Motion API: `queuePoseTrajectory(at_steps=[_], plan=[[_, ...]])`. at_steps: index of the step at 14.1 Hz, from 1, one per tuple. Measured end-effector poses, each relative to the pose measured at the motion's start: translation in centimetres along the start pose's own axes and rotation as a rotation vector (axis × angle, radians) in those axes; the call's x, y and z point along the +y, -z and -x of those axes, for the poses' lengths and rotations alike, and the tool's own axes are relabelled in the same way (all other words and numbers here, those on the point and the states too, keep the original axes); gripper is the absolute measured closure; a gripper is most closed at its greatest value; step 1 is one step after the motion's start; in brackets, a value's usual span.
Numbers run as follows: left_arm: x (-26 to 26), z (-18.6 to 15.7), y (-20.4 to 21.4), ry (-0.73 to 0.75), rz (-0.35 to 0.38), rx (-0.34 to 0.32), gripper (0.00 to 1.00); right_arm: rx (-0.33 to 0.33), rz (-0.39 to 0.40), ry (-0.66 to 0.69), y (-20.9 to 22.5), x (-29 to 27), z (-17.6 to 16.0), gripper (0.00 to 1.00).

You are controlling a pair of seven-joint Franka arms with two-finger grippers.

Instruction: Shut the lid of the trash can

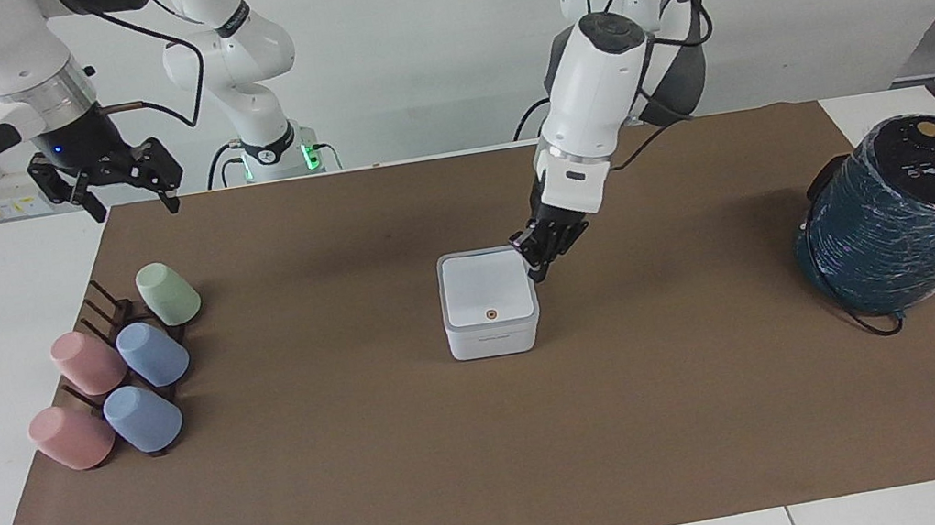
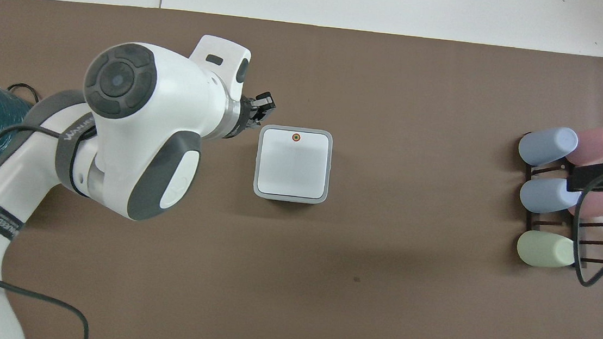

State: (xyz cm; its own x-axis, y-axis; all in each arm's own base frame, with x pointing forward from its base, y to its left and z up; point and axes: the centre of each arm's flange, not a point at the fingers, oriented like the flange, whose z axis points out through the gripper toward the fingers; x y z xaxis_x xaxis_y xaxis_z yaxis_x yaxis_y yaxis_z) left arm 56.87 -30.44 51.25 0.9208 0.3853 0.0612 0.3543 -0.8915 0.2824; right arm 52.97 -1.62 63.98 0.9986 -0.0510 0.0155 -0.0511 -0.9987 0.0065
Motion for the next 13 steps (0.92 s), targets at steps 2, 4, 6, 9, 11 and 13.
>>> queuePoseTrajectory(at_steps=[2,4,6,9,11,13], plan=[[-2.6,-1.8,2.6,-0.046,-0.035,-0.017,0.99,0.0,0.0,0.0,0.0,0.0,0.0,0.0],[-5.7,-3.4,5.3,-0.11,-0.068,-0.038,0.99,0.0,0.0,0.0,0.0,0.0,0.0,0.0],[-8.7,-4.4,7.9,-0.178,-0.095,-0.064,0.99,0.0,0.0,0.0,0.0,0.0,0.0,0.0],[-12.6,-5.4,10.6,-0.306,-0.175,-0.09,0.99,0.0,0.0,0.0,0.0,0.0,0.0,0.0],[-13.8,-5.4,11.4,-0.387,-0.231,-0.102,0.99,0.0,0.0,0.0,0.0,0.0,0.0,0.0],[-14.2,-5.2,11.7,-0.414,-0.256,-0.114,0.96,0.0,0.0,0.0,0.0,0.0,0.0,0.0]])
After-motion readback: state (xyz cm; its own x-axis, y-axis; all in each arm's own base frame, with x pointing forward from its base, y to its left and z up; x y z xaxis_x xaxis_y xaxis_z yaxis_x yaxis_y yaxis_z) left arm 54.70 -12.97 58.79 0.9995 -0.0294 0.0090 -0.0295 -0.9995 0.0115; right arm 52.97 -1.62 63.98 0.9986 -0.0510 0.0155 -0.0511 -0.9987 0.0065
